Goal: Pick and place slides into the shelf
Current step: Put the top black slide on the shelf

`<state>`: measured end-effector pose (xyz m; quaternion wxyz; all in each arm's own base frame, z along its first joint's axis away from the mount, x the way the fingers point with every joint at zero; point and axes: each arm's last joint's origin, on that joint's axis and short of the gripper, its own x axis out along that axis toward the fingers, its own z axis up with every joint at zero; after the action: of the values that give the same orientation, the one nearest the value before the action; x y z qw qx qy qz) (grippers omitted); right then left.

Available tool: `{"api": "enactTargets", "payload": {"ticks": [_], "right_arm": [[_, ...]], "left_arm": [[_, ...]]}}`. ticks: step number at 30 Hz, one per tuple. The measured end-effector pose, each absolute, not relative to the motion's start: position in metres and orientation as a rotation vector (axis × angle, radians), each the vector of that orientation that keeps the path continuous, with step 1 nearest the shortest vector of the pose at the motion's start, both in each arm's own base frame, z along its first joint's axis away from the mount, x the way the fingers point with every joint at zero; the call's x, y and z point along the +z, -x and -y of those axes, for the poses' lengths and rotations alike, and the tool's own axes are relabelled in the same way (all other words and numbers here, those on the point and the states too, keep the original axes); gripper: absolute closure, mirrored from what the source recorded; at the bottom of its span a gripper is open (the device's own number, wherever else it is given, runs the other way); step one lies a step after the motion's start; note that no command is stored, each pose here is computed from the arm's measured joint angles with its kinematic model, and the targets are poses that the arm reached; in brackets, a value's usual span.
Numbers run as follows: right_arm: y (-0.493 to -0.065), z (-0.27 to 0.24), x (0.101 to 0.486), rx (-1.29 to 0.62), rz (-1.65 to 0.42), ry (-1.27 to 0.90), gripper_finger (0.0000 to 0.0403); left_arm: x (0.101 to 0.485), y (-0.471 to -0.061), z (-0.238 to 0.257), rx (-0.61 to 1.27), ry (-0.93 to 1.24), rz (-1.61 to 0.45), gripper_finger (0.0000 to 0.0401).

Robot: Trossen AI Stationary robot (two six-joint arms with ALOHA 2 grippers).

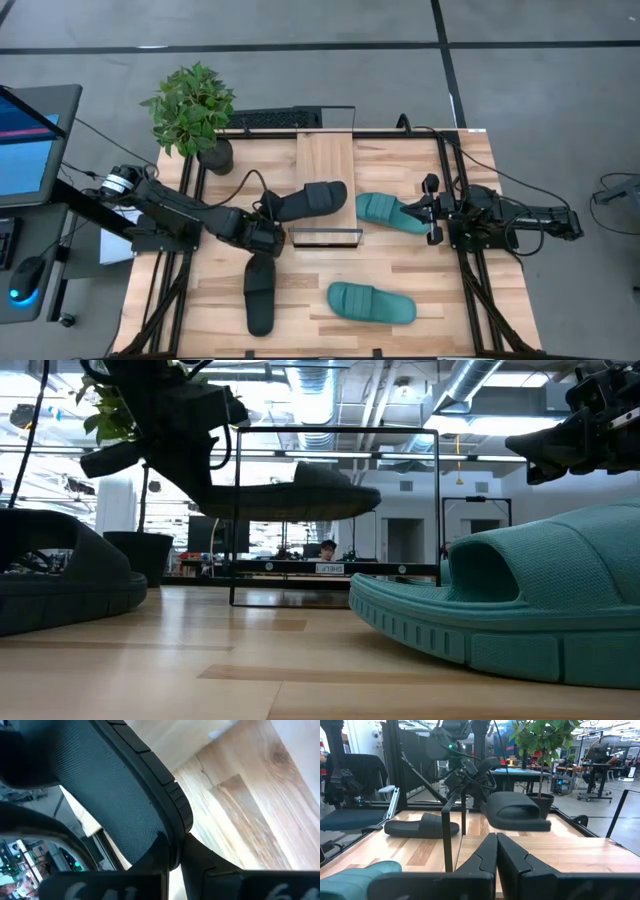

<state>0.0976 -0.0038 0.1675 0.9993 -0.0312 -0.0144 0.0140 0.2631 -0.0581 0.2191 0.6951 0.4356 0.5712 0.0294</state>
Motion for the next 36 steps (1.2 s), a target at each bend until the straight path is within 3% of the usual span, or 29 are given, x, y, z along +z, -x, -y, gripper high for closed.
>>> {"api": "enactTargets", "payload": {"ticks": [36], "right_arm": [[-0.098,0.004,0.167,0.028,0.028,0.062,0.0403]], "left_arm": [[0.221,-0.272,0.068,-0.024,-0.953,-1.16,0.0394]]}}
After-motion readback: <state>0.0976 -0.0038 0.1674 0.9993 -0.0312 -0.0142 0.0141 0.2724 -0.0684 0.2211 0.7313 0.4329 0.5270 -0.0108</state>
